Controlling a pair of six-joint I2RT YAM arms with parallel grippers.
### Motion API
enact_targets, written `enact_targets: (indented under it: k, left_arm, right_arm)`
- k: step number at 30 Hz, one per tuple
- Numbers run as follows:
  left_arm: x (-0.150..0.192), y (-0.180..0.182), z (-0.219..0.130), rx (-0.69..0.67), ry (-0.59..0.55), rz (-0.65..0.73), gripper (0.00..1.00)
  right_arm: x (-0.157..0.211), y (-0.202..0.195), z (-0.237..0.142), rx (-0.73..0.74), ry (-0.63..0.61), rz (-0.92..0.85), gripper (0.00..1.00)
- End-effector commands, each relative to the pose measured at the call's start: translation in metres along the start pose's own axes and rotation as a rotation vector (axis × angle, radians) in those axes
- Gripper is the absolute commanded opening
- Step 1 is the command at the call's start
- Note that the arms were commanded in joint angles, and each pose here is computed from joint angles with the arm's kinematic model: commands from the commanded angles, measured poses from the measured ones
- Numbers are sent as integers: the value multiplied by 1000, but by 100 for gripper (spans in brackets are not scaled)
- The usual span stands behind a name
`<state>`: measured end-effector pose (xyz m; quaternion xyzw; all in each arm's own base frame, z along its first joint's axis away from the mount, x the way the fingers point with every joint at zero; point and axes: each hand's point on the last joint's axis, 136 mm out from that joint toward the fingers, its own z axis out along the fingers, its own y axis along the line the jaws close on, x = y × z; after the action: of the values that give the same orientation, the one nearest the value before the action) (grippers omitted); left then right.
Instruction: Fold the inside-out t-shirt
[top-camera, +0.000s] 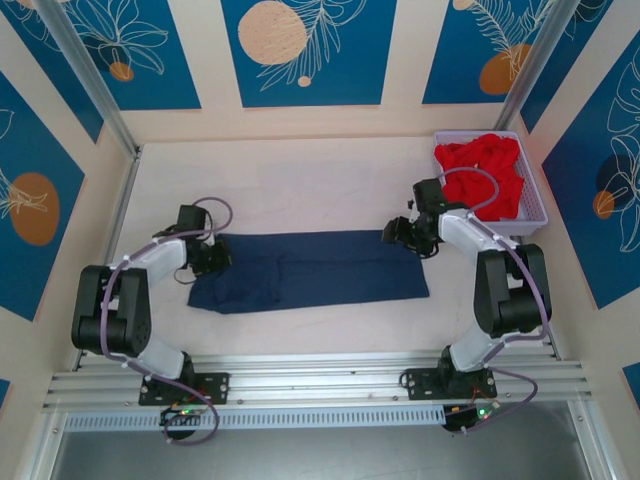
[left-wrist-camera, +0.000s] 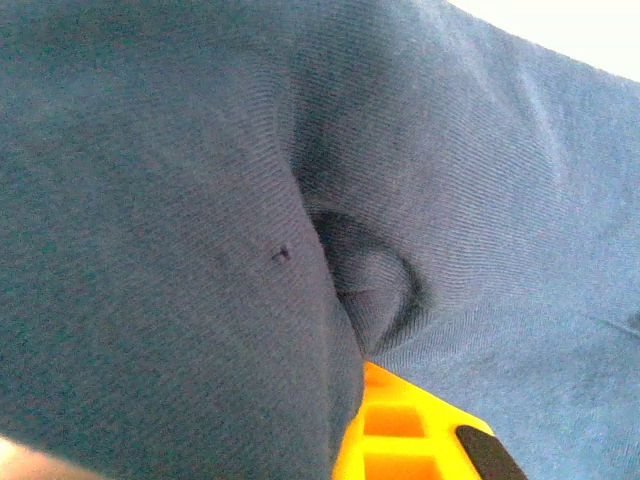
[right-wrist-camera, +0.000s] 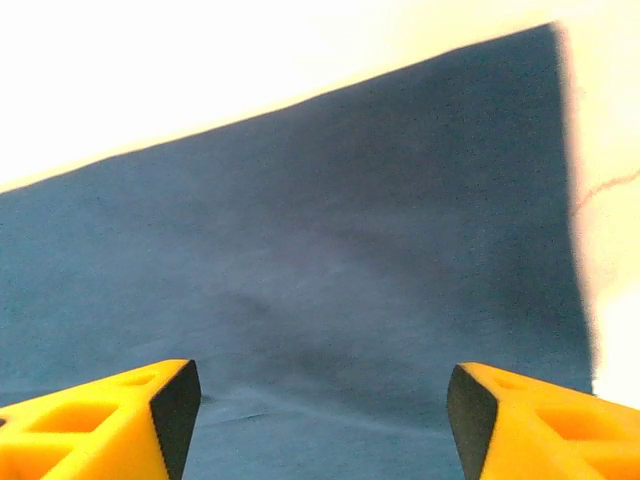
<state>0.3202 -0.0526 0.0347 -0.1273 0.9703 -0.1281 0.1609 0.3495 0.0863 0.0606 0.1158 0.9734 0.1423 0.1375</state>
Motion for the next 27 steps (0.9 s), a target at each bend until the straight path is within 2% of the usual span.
enact_targets:
  k: [1, 6, 10, 18, 22, 27]
  left_arm:
    - [-15, 24, -17, -120, -32, -49, 0]
    - [-35, 46, -30, -208, -52, -66, 0]
    - [-51, 70, -39, -338, -51, -43, 0]
    - [-90, 111, -52, -581, -12, 25, 0]
    - [-99, 121, -50, -633, -1, 45, 0]
    - [-116, 137, -60, -727, 9, 75, 0]
  right_arm:
    - [0, 5, 13, 3, 45, -6, 67]
    - [6, 38, 24, -60, 74, -80, 64]
    - [11, 62, 24, -73, 68, -148, 64]
    - [17, 100, 21, -87, 52, -275, 68]
    - [23, 122, 27, -167, 80, -305, 63]
    - [35, 139, 38, -201, 121, -342, 55]
